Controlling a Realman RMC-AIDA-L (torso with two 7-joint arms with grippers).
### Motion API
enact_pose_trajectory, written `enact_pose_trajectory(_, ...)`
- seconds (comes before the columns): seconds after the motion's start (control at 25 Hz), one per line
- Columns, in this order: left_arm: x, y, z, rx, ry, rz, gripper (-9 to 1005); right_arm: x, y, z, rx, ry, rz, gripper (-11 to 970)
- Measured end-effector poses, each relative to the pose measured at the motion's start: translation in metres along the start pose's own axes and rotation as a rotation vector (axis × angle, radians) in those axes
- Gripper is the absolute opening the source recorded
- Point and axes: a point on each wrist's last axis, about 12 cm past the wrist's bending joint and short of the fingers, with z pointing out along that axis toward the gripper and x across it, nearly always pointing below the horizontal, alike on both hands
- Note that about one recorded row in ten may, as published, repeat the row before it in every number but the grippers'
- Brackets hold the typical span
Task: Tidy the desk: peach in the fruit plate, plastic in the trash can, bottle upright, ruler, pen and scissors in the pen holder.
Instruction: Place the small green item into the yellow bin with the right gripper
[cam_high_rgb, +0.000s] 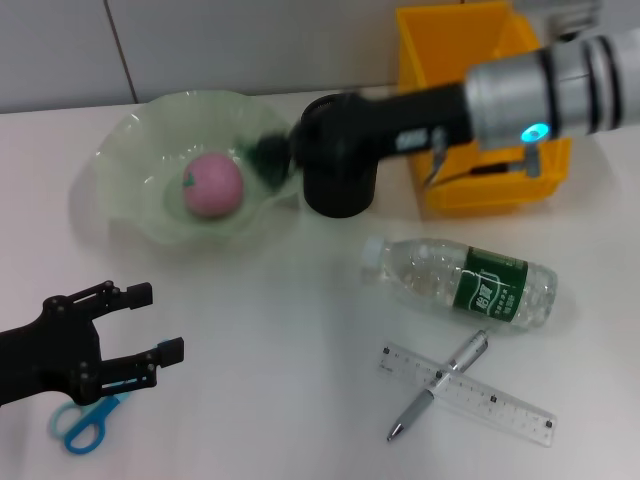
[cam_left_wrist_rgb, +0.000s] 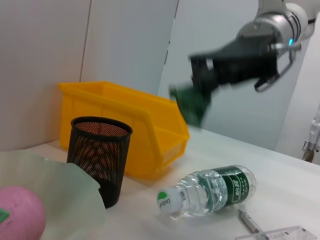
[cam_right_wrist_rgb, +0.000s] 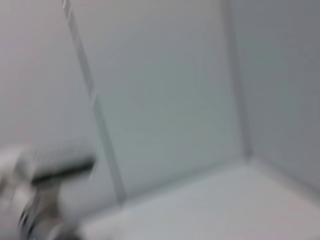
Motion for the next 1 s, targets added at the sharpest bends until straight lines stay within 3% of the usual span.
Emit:
enact_pose_trajectory(0.08,0.0,0.0,0.0,-0.001,-0.001,0.001,847,0.0,-0.005,-0.022,0.073,-0.169,-0.008,-2)
enact_pose_trajectory(0.36,-0.002,0.001,0.0,0.001,-0.002,0.005,847,0.009,-0.019,-0.056,0.274,-0.37,-0.009,-1)
enact_pose_trajectory(0.48,-0.002,0.001,0.001,0.001,-0.002,0.005,847,0.02,-0.035,-0.072,0.472,-0.442,0.026,6)
enact_pose_trajectory(0.52,-0.002,0.001,0.001,0.001,-0.002,0.005,847,0.02,-0.035,-0.072,0.472,-0.442,0.026,8)
enact_pose_trajectory(0.56,-0.002,0.002,0.001,0.001,-0.003,0.006,847,0.026,-0.045,-0.076,0.571,-0.433,0.063,11)
enact_pose_trajectory(0.6,-0.002,0.002,0.001,0.001,-0.003,0.006,847,0.026,-0.045,-0.076,0.571,-0.433,0.063,13)
enact_pose_trajectory(0.8,-0.006,0.004,0.003,-0.005,-0.009,0.01,847,0.041,-0.067,-0.078,0.778,-0.357,0.133,24)
enact_pose_trajectory(1.0,-0.006,0.005,0.004,-0.01,-0.009,0.011,847,0.049,-0.076,-0.076,0.864,-0.294,0.161,36)
